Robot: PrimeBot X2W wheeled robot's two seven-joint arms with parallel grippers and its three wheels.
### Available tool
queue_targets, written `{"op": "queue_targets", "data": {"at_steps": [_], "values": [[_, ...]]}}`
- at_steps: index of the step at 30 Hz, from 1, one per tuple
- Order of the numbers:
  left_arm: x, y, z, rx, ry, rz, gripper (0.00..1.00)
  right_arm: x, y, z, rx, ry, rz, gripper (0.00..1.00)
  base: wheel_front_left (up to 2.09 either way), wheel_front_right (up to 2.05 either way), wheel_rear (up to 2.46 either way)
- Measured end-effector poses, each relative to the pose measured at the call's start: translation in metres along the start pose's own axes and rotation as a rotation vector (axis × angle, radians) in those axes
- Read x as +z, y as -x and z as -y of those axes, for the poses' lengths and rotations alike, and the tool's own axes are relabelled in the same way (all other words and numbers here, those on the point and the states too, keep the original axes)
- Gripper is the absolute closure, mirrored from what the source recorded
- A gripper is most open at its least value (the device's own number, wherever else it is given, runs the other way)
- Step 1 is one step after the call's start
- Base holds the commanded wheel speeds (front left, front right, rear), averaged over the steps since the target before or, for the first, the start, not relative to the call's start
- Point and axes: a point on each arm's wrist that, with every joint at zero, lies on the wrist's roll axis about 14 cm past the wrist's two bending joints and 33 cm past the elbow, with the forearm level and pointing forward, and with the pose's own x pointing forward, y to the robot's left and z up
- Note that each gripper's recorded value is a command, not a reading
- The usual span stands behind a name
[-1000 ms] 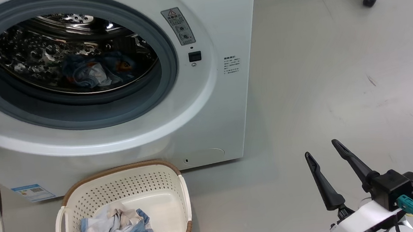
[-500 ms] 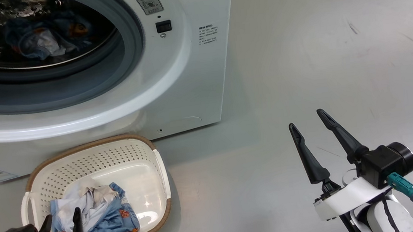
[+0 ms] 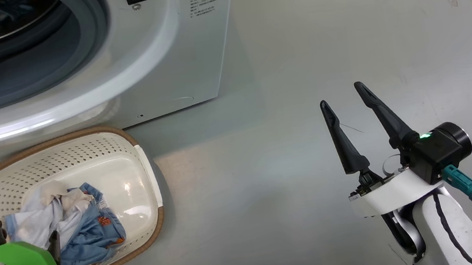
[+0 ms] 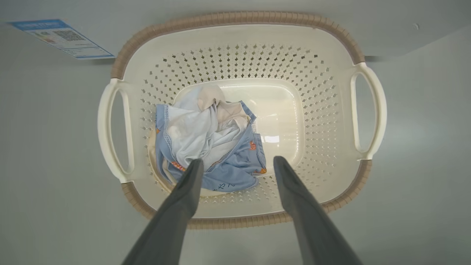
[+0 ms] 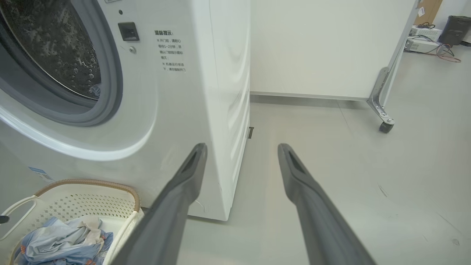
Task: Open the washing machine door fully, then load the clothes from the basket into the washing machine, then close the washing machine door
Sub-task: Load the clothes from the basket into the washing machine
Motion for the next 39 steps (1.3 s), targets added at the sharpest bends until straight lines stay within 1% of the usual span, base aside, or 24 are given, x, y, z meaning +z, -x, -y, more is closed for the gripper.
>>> {"op": "queue_targets", "data": {"at_steps": [6,14,25,33,39], "values": [[-0.018,-0.03,0.003,-0.008,0.056,-0.141,0.0,-0.017,0.0,0.017,-0.045,0.014,-0.049,0.0,0.0,0.0,0.0],[-0.031,-0.056,-0.01,0.045,0.101,-0.239,0.0,-0.032,-0.002,0.031,-0.078,0.03,-0.092,0.0,0.0,0.0,0.0],[-0.048,-0.082,-0.01,0.068,0.153,-0.327,0.0,-0.052,-0.004,0.046,-0.107,0.062,-0.147,0.0,0.0,0.0,0.0],[-0.066,-0.092,-0.028,0.131,0.19,-0.39,0.0,-0.07,-0.008,0.046,-0.094,0.067,-0.186,0.0,0.0,0.0,0.0],[-0.067,-0.106,-0.032,0.142,0.214,-0.401,0.0,-0.083,-0.012,0.047,-0.094,0.063,-0.213,0.0,0.0,0.0,0.0]]}}
